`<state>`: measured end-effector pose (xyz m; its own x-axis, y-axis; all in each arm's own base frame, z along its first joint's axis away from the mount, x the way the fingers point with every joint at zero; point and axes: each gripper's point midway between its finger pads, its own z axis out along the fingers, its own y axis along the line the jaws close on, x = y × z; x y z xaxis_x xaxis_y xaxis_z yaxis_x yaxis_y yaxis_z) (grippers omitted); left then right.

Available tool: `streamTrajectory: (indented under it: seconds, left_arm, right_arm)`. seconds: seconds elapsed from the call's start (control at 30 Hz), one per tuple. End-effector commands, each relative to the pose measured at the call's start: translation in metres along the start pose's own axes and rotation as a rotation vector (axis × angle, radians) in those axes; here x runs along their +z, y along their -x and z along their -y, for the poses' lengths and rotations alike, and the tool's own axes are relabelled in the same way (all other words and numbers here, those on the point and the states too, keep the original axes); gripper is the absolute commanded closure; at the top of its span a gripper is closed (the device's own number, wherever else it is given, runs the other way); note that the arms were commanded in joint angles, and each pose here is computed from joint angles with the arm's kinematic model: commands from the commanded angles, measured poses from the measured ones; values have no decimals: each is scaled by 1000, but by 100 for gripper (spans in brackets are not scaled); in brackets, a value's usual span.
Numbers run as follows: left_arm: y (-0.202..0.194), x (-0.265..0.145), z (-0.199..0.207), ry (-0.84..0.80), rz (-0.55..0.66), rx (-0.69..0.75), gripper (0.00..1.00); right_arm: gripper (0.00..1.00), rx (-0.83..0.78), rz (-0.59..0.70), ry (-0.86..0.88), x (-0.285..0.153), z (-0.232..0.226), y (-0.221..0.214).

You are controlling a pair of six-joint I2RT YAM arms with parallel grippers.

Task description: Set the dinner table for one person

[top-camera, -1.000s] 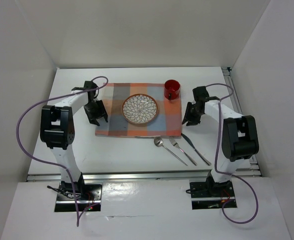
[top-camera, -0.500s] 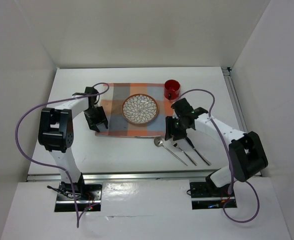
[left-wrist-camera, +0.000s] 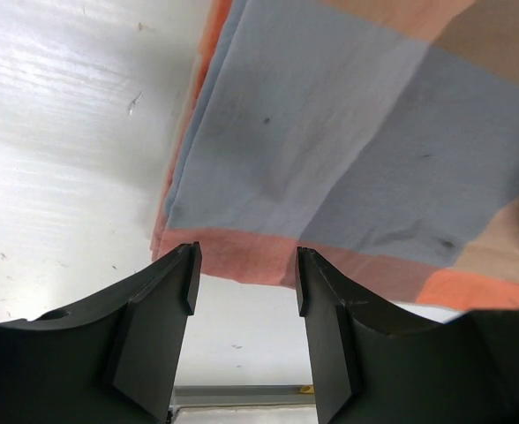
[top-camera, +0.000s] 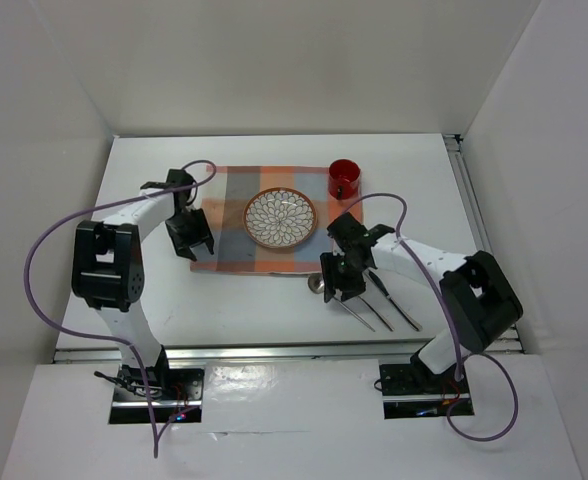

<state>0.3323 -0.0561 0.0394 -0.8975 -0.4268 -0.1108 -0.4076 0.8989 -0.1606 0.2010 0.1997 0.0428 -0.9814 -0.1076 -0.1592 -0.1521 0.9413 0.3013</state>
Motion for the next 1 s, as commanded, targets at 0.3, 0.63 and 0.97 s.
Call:
streamTrajectory:
  seconds: [0.3,0.63,0.97]
  left_arm:
    - [32,-59,22,-67,145,26,36]
    - [32,-62,23,-68,144,17,36]
    - [55,-86,39,-107,210,5,36]
  right_arm:
    - [43,-22,23,-152,20,21,4]
    - [62,-105,-28,-180,36,19,-17]
    - [100,-166,19,-133,0,-6,-3]
